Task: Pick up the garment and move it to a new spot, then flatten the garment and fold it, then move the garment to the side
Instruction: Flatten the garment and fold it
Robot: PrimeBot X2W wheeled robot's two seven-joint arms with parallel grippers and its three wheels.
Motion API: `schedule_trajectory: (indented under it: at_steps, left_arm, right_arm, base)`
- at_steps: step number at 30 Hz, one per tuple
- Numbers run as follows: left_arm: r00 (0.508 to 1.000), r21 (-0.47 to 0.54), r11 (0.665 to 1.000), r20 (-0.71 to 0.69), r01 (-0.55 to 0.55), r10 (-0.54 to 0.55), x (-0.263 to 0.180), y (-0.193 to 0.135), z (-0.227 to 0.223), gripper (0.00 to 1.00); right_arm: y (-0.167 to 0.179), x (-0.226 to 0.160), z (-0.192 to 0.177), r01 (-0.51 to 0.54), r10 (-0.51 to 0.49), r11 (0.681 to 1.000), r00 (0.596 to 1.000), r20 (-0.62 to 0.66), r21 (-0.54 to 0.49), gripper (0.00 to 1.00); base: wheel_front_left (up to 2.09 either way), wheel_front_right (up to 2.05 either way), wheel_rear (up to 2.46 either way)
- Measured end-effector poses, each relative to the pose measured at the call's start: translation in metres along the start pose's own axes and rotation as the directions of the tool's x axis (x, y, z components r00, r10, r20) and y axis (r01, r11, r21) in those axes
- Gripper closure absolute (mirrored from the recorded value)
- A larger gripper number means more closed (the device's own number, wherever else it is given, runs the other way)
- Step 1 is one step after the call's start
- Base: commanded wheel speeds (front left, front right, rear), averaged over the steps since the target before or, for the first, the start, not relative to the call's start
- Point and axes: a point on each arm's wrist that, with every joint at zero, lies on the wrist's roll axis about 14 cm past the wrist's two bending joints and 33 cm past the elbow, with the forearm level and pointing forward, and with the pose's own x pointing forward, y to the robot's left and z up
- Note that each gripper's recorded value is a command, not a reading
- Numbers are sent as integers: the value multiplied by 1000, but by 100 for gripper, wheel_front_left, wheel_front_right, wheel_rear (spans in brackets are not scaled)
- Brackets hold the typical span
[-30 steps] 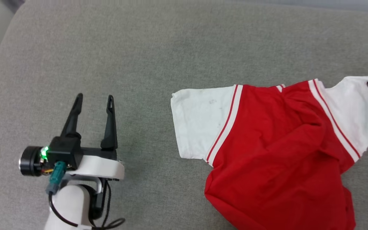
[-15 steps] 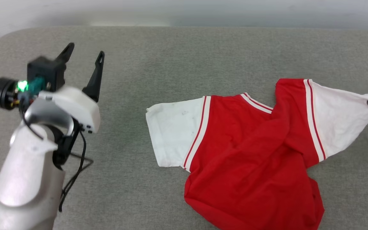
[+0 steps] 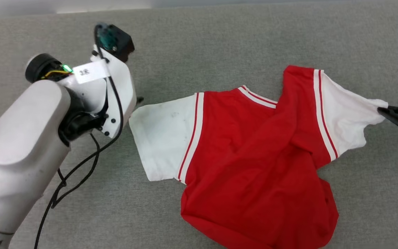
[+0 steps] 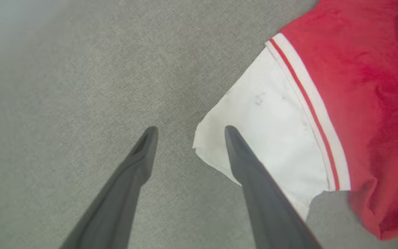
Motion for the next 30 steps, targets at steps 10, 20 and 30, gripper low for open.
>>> schedule_trajectory:
  at_steps: [10, 20, 30]
  left_arm:
    - [933, 6, 993, -342, 117, -108, 53, -24, -66, 0]
    - [940, 49, 991, -326, 124, -102, 52, -27, -71, 100]
    - [998, 48, 999, 57, -15, 12, -13, 9, -1, 100]
  right_arm:
    - [1, 16, -19, 3, -2, 1000, 999, -52, 20, 100]
    - [1, 12, -11, 18, -17, 1000, 1000, -20, 13, 100]
    - [-7, -29, 46, 74, -69, 997, 978, 199, -17, 100]
  base:
    - [0, 0, 0]
    - [0, 0, 0]
    - [0, 0, 0]
